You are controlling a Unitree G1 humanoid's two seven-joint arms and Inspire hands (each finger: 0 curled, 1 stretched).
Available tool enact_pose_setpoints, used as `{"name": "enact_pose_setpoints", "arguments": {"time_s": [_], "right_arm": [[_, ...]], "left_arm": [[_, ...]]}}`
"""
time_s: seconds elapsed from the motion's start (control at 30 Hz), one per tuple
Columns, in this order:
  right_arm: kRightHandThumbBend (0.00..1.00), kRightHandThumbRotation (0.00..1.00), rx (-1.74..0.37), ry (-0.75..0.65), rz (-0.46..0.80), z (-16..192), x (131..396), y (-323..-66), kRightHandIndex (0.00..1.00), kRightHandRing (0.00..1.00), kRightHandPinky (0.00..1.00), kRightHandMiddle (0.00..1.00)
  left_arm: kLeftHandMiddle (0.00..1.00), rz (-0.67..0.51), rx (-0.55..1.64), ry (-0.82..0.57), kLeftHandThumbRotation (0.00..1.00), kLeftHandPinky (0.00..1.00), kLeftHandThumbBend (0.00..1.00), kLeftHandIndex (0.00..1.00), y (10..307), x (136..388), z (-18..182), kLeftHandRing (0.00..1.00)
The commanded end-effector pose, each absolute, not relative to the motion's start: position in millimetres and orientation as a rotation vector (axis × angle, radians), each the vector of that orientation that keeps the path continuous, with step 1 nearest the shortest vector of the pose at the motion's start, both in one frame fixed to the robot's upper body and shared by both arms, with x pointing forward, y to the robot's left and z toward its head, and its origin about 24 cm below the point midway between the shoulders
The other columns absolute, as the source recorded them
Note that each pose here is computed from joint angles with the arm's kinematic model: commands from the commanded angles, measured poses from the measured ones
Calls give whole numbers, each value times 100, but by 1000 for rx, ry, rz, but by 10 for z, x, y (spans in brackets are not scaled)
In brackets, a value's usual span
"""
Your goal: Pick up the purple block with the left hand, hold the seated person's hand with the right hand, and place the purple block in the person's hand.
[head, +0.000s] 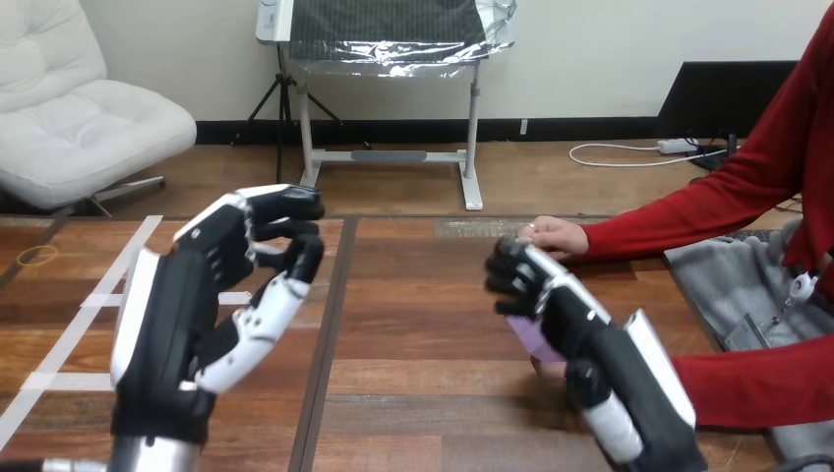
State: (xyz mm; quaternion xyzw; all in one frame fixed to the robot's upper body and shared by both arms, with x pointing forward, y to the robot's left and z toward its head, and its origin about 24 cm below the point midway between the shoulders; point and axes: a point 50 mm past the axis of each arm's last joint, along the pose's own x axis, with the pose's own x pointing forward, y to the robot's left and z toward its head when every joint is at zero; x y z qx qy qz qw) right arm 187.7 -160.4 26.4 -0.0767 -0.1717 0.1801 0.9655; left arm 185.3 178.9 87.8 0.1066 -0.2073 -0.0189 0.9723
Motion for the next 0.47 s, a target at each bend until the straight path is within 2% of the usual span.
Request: {"name": "enact_pose_setpoints", "arguments": {"time_s": [0.0,0.13,0.43], "right_arm": [[93,100,-151,-458,370,463,1919,-1618,90,87,84,88],[93,100,-140,-447,384,448,1885,-1620,90,89,87,89],[97,100,-121,-446,398,461,1833,-1619,91,91,90,90]], "left_arm": [[71,-29,137,-507,69,52,40,71,1708,1829,964,69],[74,-21,93,-505,78,55,45,75,1671,1805,924,71],[83,-35,41,-476,88,63,48,83,1609,1764,823,79]]}}
